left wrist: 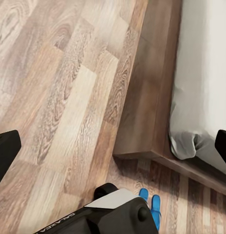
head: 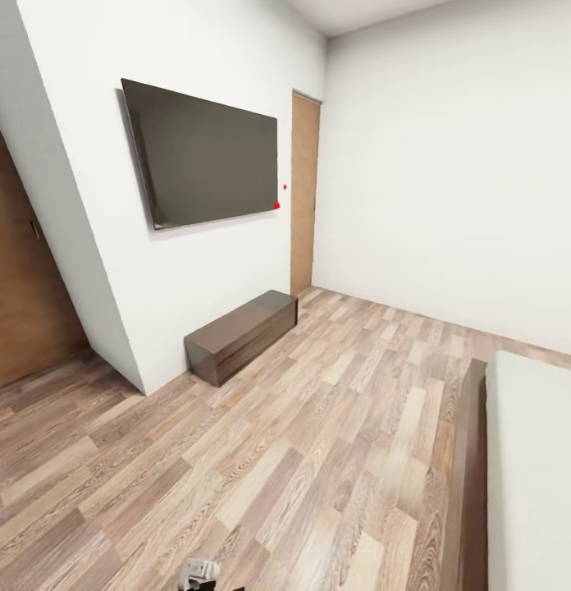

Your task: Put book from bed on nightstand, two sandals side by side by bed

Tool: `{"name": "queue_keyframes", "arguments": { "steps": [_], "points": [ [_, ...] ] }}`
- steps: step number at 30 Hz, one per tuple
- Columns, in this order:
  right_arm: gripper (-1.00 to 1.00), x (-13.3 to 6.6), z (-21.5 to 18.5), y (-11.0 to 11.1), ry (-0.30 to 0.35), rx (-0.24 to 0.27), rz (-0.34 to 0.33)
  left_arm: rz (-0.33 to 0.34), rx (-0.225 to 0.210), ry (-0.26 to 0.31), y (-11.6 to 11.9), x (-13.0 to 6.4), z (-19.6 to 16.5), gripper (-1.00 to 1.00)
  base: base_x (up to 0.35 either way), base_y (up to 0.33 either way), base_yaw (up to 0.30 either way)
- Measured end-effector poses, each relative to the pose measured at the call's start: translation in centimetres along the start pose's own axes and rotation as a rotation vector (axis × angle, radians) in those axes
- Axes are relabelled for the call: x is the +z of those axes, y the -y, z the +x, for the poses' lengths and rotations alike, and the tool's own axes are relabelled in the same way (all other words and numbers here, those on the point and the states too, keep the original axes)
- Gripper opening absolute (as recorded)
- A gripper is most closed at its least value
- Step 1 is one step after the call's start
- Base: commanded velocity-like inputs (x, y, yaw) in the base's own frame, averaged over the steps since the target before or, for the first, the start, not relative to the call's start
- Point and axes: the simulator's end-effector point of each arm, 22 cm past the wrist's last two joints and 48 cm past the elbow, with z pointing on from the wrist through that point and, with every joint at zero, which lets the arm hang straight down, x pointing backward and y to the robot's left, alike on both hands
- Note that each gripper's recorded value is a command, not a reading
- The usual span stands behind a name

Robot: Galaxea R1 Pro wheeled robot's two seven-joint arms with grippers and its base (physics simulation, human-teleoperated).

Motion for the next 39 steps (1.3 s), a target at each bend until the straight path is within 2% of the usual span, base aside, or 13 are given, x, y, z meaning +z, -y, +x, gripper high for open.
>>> {"name": "queue_keyframes", "arguments": {
  "steps": [13, 39],
  "points": [
    [1.00, -0.02, 0.00, 0.01, 0.000, 0.000, 0.000, 0.000, 0.000, 0.001, 0.01, -0.01, -0.01, 1.00, 0.028, 0.000, 0.006],
    [1.00, -0.04, -0.03, 0.02, 0.002, -0.002, 0.001, -0.006, -0.001, 0.001, -0.24, -0.18, -0.02, 1.00, 0.321, 0.000, -0.005]
  ]
}}
